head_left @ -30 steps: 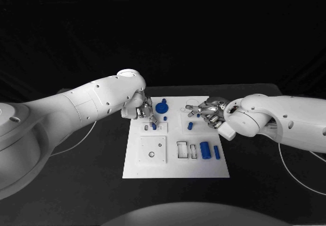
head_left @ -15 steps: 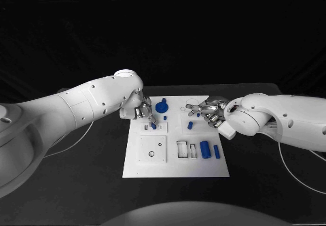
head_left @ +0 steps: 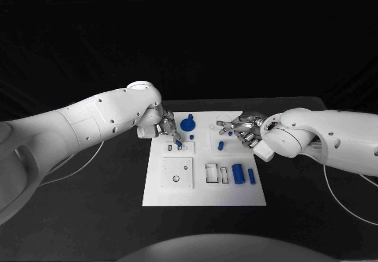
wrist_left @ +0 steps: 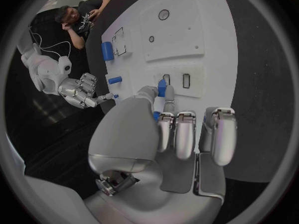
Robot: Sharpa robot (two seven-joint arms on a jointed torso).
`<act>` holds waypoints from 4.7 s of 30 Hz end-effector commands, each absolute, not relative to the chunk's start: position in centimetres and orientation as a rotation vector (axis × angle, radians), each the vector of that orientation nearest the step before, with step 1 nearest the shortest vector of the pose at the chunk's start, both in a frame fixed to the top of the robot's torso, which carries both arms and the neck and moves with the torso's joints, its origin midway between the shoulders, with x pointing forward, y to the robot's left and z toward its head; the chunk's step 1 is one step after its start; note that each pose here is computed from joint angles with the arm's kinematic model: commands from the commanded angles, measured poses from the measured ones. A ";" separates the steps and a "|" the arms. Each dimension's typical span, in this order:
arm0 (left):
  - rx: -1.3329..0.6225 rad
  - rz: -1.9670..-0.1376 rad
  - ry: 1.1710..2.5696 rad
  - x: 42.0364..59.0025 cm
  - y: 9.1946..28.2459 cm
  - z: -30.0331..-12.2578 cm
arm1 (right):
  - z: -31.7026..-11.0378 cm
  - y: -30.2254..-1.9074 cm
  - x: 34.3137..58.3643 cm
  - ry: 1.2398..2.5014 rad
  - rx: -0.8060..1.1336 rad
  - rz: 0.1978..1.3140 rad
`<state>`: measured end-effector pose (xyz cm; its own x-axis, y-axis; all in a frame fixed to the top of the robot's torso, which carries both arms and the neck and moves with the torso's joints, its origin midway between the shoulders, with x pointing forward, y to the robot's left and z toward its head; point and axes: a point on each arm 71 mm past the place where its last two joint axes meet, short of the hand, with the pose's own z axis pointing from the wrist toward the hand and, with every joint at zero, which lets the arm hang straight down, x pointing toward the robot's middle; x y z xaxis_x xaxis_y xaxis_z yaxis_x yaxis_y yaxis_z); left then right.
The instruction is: Assemble the parts on the task board
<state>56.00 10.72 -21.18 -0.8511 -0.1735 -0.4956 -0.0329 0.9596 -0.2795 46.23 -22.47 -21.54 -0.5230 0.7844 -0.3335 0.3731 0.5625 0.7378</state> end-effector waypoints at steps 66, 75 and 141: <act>-0.283 -0.256 2.339 50.9 12.2 -21.3 | -21.8 -22.7 46.1 2.135 0.919 0.799; -0.282 -0.276 2.322 50.8 12.0 -21.3 | -21.9 -22.6 46.2 2.137 0.916 0.802; -0.257 -0.260 2.359 51.1 11.2 -21.7 | -21.9 -22.3 46.1 2.141 0.914 0.809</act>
